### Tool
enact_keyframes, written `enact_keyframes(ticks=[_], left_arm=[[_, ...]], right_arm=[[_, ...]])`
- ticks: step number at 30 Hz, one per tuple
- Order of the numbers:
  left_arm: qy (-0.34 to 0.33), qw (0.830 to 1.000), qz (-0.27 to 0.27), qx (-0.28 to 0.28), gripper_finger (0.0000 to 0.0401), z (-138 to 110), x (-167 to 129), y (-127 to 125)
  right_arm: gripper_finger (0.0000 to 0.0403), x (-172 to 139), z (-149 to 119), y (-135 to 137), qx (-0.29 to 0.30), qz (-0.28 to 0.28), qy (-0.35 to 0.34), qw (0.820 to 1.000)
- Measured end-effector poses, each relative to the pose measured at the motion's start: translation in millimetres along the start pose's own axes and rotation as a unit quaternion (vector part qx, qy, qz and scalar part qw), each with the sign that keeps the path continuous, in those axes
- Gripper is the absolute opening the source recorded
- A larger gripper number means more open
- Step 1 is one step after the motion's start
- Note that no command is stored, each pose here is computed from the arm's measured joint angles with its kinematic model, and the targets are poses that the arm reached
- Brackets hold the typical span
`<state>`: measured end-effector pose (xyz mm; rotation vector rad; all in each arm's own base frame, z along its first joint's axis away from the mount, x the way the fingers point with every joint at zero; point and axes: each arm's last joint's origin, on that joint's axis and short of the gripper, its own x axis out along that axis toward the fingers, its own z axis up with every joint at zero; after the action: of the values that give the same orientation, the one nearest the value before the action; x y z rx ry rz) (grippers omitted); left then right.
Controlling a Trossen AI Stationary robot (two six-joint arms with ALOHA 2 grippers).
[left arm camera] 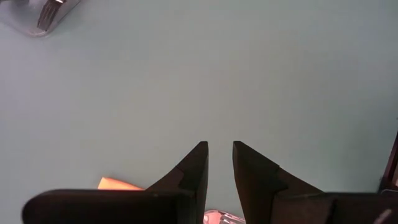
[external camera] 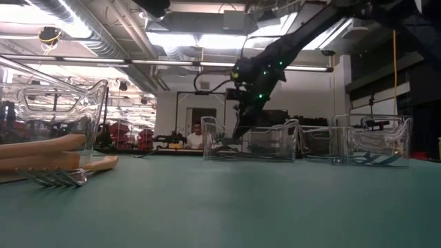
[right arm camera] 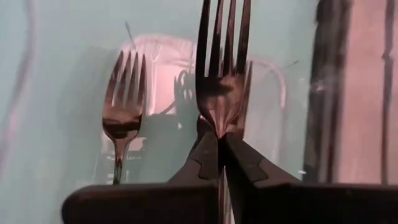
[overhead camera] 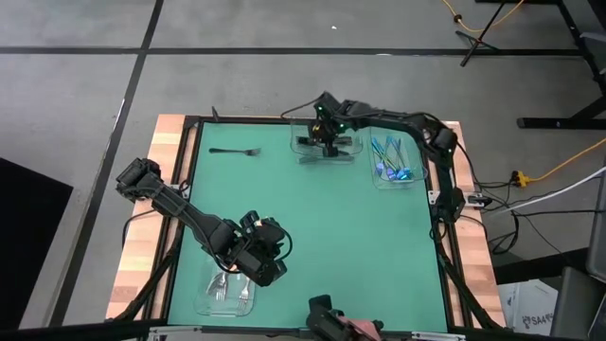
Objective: Sort silverware by color (type)
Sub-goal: Put the black fork into the top left transparent bin
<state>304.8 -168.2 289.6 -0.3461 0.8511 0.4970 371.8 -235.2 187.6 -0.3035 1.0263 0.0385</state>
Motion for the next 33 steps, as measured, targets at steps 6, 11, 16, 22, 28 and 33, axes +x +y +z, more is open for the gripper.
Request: enact_keyframes(ticks=[6,11,16,22,28,33], left_arm=[[-0.004,1.0,0.003,0.0,0.0068,0,0,0],[-0.004,1.0,0.003,0.0,0.0068,0,0,0],[-0.004,1.0,0.003,0.0,0.0068,0,0,0],[-0.004,1.0,0.003,0.0,0.0068,0,0,0],[-0.004,1.0,0.003,0.0,0.0068,0,0,0],[-0.004,1.0,0.003,0.0,0.0068,0,0,0]], right_arm=[[0.0003,13,-5,1,0.005,0.013,0.009,1.0],[0.0003,15,-5,2,0.005,0.016,0.009,1.0],[0.0003,15,-5,2,0.005,0.016,0.01,1.0],[0.0003,16,-6,2,0.005,0.016,0.01,1.0],[0.0003,16,-6,2,0.005,0.015,0.011,1.0],[0.0003,16,-6,2,0.004,0.013,0.012,1.0]])
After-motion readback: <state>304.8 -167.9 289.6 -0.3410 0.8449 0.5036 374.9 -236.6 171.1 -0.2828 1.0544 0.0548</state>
